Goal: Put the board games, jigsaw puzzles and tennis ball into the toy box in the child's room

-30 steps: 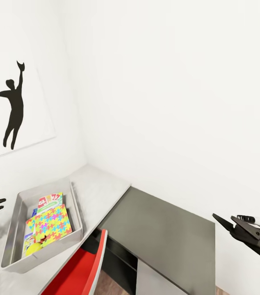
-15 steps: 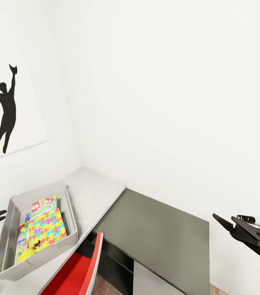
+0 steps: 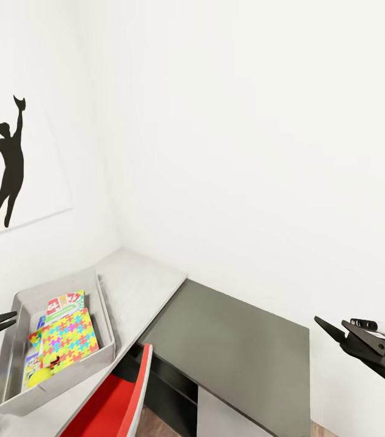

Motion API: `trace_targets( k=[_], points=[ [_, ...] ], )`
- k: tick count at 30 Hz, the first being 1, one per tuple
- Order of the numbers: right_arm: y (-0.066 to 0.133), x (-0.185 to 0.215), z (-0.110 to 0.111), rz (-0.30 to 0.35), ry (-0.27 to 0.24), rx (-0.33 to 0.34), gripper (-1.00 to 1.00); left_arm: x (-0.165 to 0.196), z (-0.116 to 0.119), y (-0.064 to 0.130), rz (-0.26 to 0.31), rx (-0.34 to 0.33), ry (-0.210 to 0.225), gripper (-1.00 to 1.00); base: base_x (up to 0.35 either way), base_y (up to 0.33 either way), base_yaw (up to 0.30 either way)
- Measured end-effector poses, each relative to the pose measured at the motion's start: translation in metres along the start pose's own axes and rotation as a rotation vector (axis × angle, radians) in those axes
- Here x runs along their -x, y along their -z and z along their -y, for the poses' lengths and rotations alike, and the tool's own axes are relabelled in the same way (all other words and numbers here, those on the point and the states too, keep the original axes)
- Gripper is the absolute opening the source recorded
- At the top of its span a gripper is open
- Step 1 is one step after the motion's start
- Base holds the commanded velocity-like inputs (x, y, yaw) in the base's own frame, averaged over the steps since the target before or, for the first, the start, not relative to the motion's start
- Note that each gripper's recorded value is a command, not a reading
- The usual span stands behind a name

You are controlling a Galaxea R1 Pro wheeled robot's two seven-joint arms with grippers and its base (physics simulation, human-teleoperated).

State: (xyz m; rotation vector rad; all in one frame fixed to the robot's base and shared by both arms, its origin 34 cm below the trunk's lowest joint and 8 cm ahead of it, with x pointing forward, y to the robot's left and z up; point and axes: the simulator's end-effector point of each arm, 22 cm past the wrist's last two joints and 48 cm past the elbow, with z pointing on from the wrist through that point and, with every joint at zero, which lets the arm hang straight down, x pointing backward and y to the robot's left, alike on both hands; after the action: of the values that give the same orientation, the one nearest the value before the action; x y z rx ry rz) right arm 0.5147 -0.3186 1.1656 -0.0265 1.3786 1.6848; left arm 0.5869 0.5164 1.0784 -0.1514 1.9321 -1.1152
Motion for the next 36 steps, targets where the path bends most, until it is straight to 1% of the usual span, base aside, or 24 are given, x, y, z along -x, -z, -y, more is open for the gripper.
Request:
trace_targets(
  k=[7, 12, 29, 36],
  points=[
    [0.000, 0.001, -0.003, 0.001, 0.005, 0.006, 1.00, 0.002, 0.002, 0.001, 0.003, -0.003, -0.007, 1.00, -0.109, 0.000, -0.129],
    [-0.001, 0.002, -0.006, 0.001, 0.010, 0.011, 1.00, 0.006, 0.007, 0.002, 0.005, -0.006, -0.025, 1.00, -0.204, 0.000, -0.174],
    [-0.002, 0.004, -0.014, 0.003, 0.025, 0.024, 1.00, 0.014, 0.016, 0.006, 0.017, -0.016, -0.049, 1.00, -0.303, 0.000, -0.195],
    [-0.003, 0.005, -0.018, 0.004, 0.033, 0.030, 1.00, 0.016, 0.020, 0.008, 0.023, -0.020, -0.056, 1.00, -0.280, -0.120, -0.199]
  ],
)
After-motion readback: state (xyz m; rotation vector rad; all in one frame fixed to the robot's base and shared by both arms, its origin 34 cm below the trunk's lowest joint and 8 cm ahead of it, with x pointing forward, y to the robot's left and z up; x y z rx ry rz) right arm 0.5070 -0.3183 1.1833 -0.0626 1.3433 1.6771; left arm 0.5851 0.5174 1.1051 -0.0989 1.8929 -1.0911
